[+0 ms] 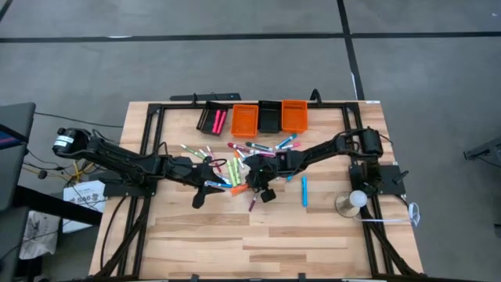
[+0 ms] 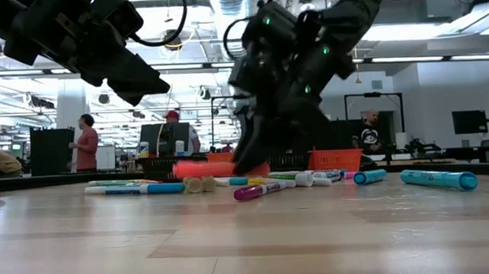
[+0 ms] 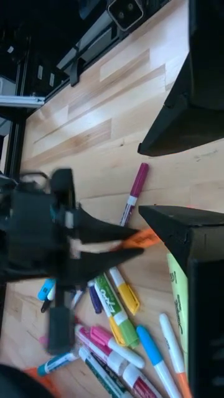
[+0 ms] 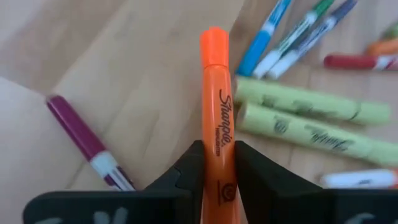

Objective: Pick & Place Markers
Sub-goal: Put the big orange highlighter pen into the left black basket

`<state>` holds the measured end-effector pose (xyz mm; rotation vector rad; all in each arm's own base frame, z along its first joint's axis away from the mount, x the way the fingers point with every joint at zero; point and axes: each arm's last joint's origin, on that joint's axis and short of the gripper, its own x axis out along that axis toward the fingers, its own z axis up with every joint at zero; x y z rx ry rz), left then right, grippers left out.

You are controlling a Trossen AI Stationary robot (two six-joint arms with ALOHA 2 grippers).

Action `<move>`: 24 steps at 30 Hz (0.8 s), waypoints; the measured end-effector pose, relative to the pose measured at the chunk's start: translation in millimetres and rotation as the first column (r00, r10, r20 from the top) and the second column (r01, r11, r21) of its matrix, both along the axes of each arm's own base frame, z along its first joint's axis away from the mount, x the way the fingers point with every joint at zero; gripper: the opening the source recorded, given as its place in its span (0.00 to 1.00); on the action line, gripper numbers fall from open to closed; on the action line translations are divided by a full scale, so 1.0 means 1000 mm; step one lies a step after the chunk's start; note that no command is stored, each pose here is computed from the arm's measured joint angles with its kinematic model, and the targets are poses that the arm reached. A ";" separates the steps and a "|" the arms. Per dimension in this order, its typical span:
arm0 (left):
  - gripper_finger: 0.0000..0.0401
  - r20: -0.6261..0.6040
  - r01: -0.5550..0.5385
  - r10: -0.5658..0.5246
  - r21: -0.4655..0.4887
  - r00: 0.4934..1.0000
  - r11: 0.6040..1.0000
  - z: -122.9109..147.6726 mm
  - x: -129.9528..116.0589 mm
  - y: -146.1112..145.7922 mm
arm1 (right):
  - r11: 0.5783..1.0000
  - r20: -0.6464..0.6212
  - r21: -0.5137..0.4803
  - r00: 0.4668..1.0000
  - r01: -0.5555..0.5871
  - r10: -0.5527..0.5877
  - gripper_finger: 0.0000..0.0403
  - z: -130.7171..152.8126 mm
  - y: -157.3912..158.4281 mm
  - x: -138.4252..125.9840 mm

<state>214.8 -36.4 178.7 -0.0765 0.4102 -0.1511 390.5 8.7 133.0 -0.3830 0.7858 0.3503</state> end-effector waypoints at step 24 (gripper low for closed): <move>0.34 0.316 -0.060 -0.026 0.259 0.948 0.964 0.027 0.007 0.002 | 0.996 0.572 0.008 0.817 -0.091 0.070 0.16 0.121 0.034 -0.006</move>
